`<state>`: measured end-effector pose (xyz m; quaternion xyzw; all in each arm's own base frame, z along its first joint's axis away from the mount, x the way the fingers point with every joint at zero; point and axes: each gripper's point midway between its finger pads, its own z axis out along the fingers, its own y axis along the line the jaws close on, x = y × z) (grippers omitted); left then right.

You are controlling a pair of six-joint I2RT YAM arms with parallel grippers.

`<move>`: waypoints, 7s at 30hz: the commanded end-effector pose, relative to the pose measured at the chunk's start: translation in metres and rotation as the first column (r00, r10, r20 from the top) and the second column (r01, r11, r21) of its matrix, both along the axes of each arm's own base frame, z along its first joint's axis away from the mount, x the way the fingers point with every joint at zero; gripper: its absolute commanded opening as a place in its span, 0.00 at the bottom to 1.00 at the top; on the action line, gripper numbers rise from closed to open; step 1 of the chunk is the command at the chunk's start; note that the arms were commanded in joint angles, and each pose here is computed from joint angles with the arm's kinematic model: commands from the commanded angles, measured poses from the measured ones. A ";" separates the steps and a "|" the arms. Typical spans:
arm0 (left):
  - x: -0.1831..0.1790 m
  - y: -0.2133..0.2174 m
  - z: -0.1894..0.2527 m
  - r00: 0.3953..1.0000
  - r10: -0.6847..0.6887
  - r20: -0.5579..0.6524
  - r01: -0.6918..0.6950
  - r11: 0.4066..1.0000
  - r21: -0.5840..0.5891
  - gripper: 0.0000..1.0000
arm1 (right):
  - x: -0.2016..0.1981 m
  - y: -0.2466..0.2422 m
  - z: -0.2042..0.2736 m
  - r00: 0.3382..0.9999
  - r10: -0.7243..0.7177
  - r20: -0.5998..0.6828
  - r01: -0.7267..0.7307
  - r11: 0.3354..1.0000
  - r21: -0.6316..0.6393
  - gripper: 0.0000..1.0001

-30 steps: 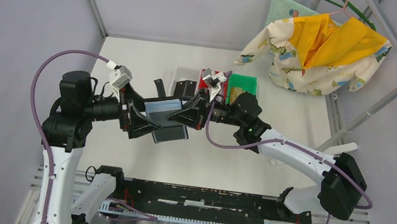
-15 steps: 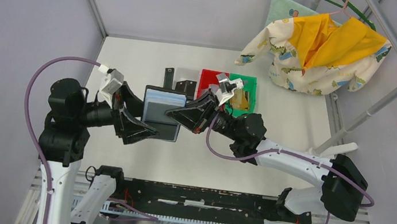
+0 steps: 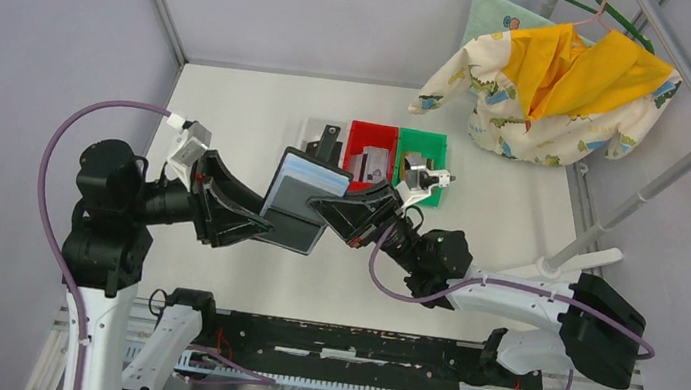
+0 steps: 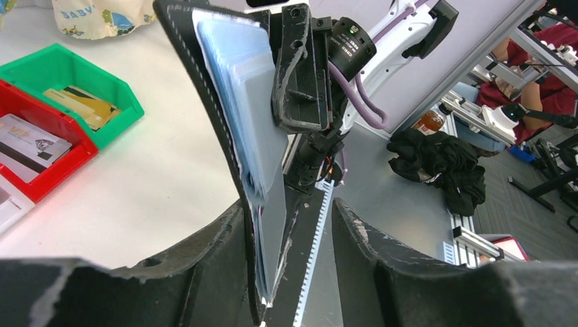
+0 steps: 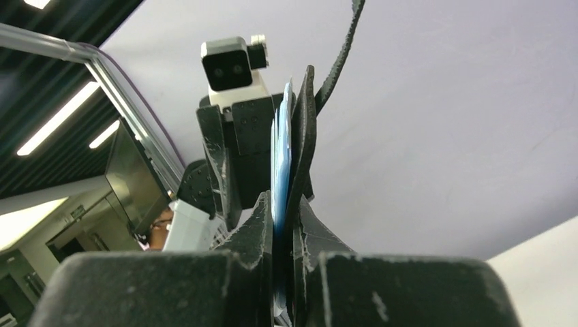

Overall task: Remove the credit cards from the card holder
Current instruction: Remove the credit card from the card holder.

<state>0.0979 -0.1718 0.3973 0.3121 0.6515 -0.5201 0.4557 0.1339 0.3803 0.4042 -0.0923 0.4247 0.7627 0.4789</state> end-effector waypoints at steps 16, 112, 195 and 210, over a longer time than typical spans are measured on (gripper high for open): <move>-0.008 -0.001 -0.002 0.999 -0.042 0.000 0.042 0.999 0.005 0.02 | -0.012 -0.016 0.041 0.993 -0.054 0.107 0.037 0.987 0.156 0.51; -0.018 -0.001 0.000 0.993 -0.115 0.017 0.114 0.993 0.031 0.45 | -0.036 -0.013 0.015 0.987 0.049 0.153 -0.050 0.999 0.002 0.00; 0.016 0.007 -0.054 0.954 -0.033 -0.297 0.071 0.990 0.120 0.02 | -0.039 0.019 -0.030 0.897 0.435 0.076 -0.399 0.873 -0.280 0.39; 0.013 0.006 -0.051 0.954 -0.033 -0.297 0.070 0.991 0.115 0.12 | -0.038 0.023 -0.035 0.895 0.445 0.031 -0.429 0.878 -0.211 0.02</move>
